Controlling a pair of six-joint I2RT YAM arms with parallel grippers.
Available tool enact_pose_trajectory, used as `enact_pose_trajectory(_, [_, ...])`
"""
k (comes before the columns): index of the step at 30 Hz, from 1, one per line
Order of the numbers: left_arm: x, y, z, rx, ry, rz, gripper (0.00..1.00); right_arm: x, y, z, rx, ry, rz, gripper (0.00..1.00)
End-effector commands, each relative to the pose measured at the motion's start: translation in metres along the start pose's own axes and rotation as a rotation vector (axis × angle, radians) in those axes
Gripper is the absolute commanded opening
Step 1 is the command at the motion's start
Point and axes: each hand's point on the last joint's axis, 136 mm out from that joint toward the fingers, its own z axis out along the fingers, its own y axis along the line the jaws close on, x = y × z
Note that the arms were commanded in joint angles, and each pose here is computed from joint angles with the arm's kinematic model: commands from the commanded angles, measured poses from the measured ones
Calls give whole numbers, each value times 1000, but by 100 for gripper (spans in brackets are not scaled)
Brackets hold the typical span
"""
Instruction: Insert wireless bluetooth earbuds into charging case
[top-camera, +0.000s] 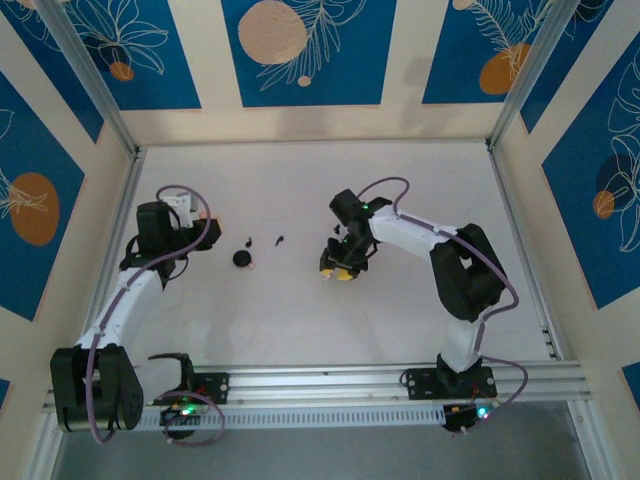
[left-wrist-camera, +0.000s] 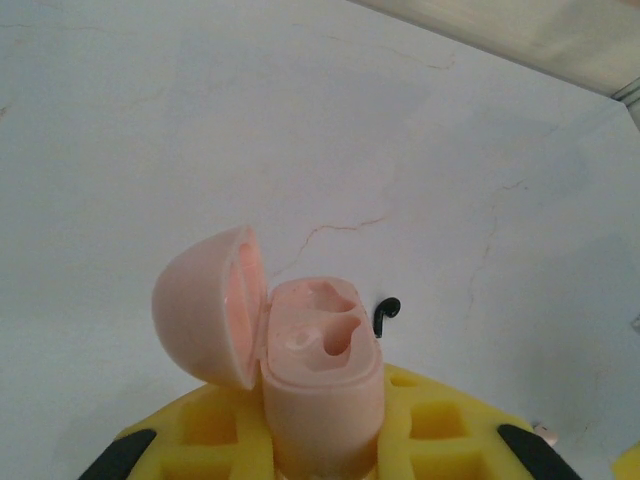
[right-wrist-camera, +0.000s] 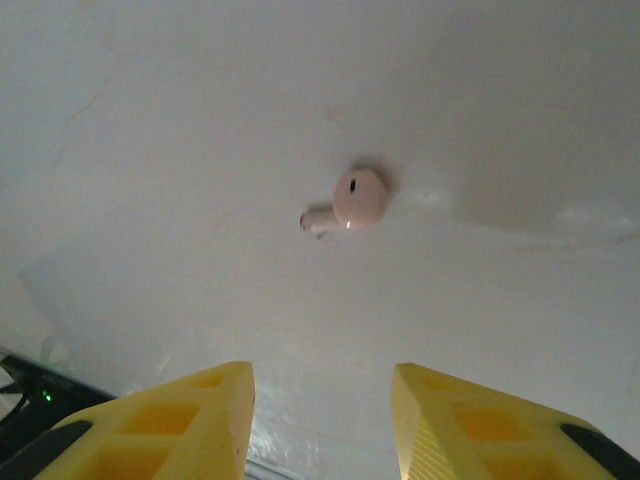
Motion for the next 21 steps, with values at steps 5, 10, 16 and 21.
enact_pose_trajectory(5, [-8, -6, -3, 25, -18, 14, 17, -9, 0, 18, -11, 19, 43, 41])
enact_pose_trajectory(10, [-9, -6, -4, 20, -20, 17, 17, -14, 2, 25, -10, 31, 35, 41])
enact_pose_trajectory(16, [-8, -5, -4, 17, -17, 20, 17, -23, 8, 31, -23, 32, 18, 40])
enact_pose_trajectory(21, [-9, -6, -5, 16, -18, 23, 17, -36, 15, 33, -26, 14, -14, 39])
